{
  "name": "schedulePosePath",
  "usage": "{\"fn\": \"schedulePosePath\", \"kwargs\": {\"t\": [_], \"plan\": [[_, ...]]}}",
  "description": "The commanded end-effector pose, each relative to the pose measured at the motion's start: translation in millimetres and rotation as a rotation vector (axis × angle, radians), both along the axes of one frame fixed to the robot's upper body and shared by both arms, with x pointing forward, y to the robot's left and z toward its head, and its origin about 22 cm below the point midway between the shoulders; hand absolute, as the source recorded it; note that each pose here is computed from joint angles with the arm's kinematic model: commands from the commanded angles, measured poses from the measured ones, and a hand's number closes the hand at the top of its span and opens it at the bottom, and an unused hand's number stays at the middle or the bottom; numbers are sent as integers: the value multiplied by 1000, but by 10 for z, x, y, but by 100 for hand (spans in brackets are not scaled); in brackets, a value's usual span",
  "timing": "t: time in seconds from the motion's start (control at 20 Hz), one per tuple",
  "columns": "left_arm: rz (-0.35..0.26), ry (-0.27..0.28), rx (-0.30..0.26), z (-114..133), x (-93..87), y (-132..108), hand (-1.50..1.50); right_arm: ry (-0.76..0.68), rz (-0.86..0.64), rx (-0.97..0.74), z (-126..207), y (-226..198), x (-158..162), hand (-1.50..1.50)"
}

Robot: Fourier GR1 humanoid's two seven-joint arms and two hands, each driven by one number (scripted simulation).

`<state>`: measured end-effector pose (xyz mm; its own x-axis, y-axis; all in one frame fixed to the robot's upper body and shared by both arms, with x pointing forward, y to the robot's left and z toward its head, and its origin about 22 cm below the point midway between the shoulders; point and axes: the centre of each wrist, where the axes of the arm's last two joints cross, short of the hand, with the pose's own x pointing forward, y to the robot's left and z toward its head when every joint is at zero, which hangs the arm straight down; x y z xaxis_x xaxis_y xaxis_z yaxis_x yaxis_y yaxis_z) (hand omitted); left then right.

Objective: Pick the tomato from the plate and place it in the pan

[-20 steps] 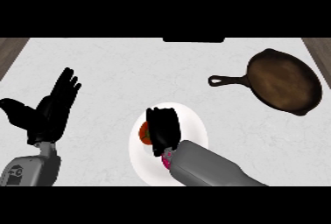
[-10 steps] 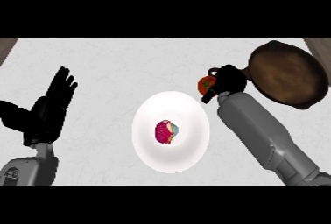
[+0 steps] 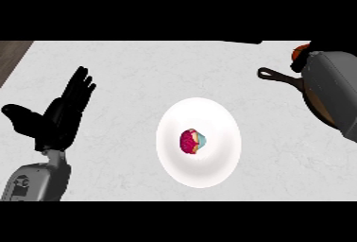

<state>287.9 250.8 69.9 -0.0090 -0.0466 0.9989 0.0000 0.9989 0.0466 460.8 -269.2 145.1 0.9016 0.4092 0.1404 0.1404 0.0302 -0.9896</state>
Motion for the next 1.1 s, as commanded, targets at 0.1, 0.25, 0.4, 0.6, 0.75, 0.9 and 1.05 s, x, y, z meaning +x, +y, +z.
{"fn": "schedulePosePath", "kwargs": {"t": [0.1, 0.25, 0.4, 0.6, 0.75, 0.9, 1.05], "plan": [[-80, -3, 1, 54, 61, -163, 0, -46, -388, -115, 777, -199, 141, 150], [-68, -8, 3, 71, 88, -179, 0, -55, -450, -152, 952, -306, 142, 150], [-75, -15, 12, 67, 101, -208, 0, -84, -502, -196, 1019, -460, 115, 150], [-61, -10, 7, 95, 134, -215, 0, -114, -530, -215, 1064, -567, 88, 150], [-44, -2, 2, 154, 129, -153, 0, -142, -545, -221, 1044, -659, 60, 150], [-29, 21, 4, 62, 101, -160, 0, -138, -538, -256, 992, -658, 61, 150], [-7, 31, -16, -59, 57, -79, 0, -170, -537, -245, 925, -685, 51, 150]]}}
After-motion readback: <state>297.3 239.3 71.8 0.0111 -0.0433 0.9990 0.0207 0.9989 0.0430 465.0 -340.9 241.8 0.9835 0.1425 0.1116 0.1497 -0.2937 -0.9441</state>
